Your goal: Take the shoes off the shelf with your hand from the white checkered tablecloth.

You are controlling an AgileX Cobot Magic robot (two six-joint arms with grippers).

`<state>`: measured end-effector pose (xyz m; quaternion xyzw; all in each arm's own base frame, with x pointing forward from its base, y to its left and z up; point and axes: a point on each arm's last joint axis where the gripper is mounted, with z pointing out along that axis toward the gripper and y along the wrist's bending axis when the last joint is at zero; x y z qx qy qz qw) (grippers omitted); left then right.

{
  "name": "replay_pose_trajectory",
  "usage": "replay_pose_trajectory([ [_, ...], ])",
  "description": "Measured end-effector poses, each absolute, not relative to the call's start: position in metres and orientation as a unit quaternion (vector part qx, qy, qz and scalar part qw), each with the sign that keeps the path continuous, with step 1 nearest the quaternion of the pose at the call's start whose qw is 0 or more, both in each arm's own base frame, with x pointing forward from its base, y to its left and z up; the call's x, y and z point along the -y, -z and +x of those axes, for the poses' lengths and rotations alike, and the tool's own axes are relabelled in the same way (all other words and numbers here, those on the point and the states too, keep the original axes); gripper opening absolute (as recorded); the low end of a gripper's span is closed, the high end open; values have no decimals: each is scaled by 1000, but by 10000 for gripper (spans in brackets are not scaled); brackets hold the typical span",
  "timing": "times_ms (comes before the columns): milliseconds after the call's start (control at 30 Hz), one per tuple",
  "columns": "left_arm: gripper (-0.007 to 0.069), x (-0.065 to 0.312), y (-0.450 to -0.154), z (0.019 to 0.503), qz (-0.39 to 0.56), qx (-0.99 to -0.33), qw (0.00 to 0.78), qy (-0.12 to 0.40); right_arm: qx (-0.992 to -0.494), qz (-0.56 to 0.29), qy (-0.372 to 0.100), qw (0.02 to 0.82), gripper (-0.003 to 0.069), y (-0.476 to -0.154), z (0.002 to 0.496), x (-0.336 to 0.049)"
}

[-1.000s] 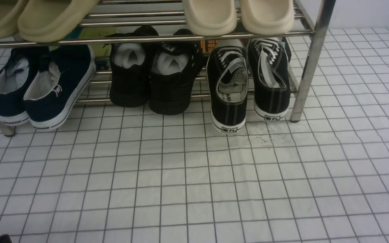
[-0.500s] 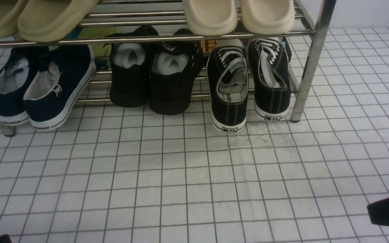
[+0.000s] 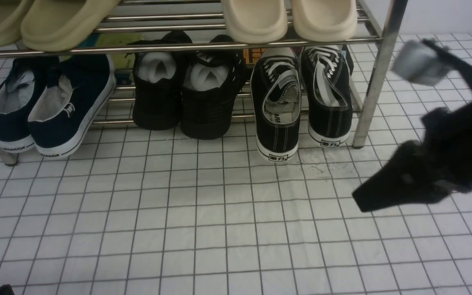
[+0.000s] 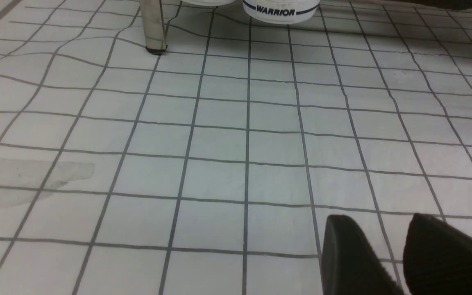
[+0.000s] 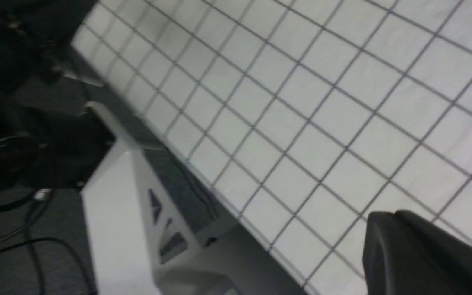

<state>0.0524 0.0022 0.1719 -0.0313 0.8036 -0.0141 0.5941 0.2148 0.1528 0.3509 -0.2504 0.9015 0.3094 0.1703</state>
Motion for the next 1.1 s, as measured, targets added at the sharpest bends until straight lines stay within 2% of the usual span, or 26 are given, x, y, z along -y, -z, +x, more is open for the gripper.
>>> replay_pose_trajectory([
  [200, 239, -2, -172, 52, -31, -804, 594, 14, -926, -248, -210, 195, 64, -343, 268, -205],
  [300, 239, -2, -172, 52, -31, -804, 594, 14, -930, -238, -186, 210, 106, -341, 289, -219],
  [400, 239, -2, -172, 52, -31, -804, 594, 14, -933, -219, -151, 243, 216, -339, 324, -234],
  [500, 239, -2, -172, 52, -31, -804, 594, 14, -931, -209, -136, 265, 293, -338, 342, -241],
  [533, 239, -2, -172, 52, -31, -804, 594, 14, -930, -204, -129, 276, 342, -331, 352, -246],
  [567, 239, -2, -172, 52, -31, -804, 594, 14, -930, -203, -128, 280, 347, -331, 354, -246],
  [633, 239, -2, -172, 52, -31, -804, 594, 14, -928, -203, -121, 290, 406, -317, 367, -253],
  [700, 239, -2, -172, 52, -31, -804, 594, 14, -928, -203, -116, 290, 421, -306, 373, -256],
  [867, 239, -2, -172, 52, -31, -804, 594, 14, -928, -210, -99, 291, 433, -274, 389, -264],
  [967, 239, -2, -172, 52, -31, -804, 594, 14, -928, -213, -92, 290, 420, -266, 392, -266],
  [1100, 239, -2, -172, 52, -31, -804, 594, 14, -934, -205, -81, 282, 235, -252, 397, -267],
])
